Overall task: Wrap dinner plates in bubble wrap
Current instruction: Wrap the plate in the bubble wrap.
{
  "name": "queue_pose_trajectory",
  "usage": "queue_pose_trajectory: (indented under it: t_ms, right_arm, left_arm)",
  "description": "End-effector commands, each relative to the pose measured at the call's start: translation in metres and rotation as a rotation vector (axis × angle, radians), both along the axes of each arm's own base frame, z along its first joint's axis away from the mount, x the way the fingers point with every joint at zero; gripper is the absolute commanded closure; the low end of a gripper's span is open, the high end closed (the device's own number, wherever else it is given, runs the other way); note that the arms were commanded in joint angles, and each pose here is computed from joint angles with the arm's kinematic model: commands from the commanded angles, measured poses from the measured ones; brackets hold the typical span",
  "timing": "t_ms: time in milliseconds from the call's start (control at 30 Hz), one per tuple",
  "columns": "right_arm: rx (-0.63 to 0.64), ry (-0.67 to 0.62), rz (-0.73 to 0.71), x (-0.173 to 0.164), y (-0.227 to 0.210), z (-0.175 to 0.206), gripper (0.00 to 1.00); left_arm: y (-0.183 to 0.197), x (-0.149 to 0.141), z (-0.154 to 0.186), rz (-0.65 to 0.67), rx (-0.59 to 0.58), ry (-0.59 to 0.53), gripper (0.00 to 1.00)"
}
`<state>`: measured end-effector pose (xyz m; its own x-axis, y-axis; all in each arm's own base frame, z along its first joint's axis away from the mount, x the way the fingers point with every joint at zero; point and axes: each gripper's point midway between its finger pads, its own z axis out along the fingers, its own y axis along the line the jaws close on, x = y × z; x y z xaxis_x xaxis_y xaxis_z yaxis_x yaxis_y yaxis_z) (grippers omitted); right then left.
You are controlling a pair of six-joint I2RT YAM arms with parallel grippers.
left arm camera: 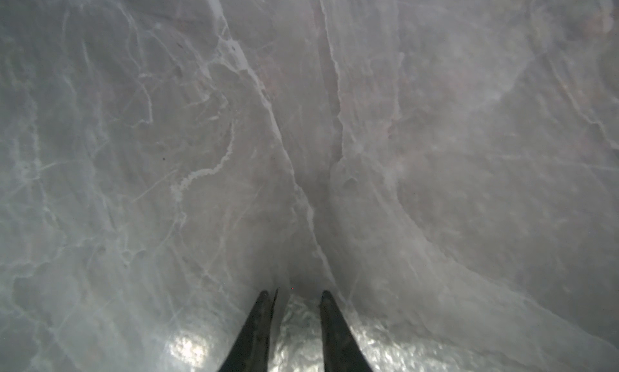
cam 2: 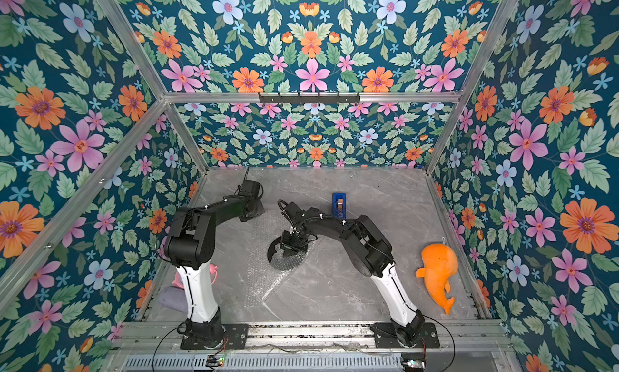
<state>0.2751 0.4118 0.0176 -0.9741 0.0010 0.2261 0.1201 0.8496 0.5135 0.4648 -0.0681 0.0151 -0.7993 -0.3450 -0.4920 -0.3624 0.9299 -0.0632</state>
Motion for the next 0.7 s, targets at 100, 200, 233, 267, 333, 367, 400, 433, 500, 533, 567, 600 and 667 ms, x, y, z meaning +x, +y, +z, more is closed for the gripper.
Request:
queue_pose_trajectory:
  t_ms: [100,200,233,267,333,367,400,433,500,533,567,600,667]
  right_arm:
    - [-0.188,-0.022,-0.052,0.002,-0.032,-0.03,1.0]
    - [-0.187,-0.023,-0.058,0.002,-0.032,-0.03,1.0]
    - [-0.186,-0.025,-0.06,0.003,-0.032,-0.029,1.0]
    - [-0.187,-0.024,-0.06,0.003,-0.032,-0.029,1.0]
    - [-0.186,-0.025,-0.063,0.003,-0.032,-0.029,1.0]
    - [-0.186,-0.024,-0.062,0.002,-0.032,-0.029,1.0]
    - [-0.183,-0.026,-0.064,0.003,-0.032,-0.029,1.0]
    - [-0.182,-0.025,-0.063,0.003,-0.032,-0.03,1.0]
    - [-0.184,-0.022,-0.065,0.003,-0.032,-0.031,1.0]
    - [-0.184,-0.021,-0.065,0.003,-0.032,-0.032,1.0]
    - [-0.183,-0.019,-0.066,0.003,-0.032,-0.032,1.0]
    - [-0.183,-0.019,-0.067,0.003,-0.032,-0.033,1.0]
    - [-0.176,-0.021,-0.069,0.003,-0.031,-0.032,1.0]
  left_arm:
    - [-0.018,-0.071,-0.038,-0.053,-0.093,0.303,0.77]
    - [-0.015,-0.075,-0.048,-0.059,-0.073,0.336,0.81]
    - [-0.014,-0.077,-0.051,-0.062,-0.067,0.348,0.84]
    - [-0.014,-0.077,-0.051,-0.062,-0.063,0.349,0.87]
    - [-0.01,-0.078,-0.049,-0.054,-0.049,0.342,0.95]
    - [-0.009,-0.076,-0.045,-0.045,-0.046,0.324,0.98]
    - [-0.011,-0.073,-0.04,-0.04,-0.06,0.295,0.99]
    - [-0.015,-0.07,-0.034,-0.045,-0.085,0.263,1.0]
    - [-0.026,-0.061,-0.014,-0.052,-0.155,0.199,1.0]
    - [-0.034,-0.057,-0.004,-0.066,-0.201,0.166,1.0]
    - [-0.044,-0.052,0.009,-0.081,-0.256,0.119,1.0]
    - [-0.054,-0.048,0.024,-0.098,-0.316,0.07,1.0]
    - [-0.071,-0.047,0.05,-0.134,-0.428,-0.004,1.0]
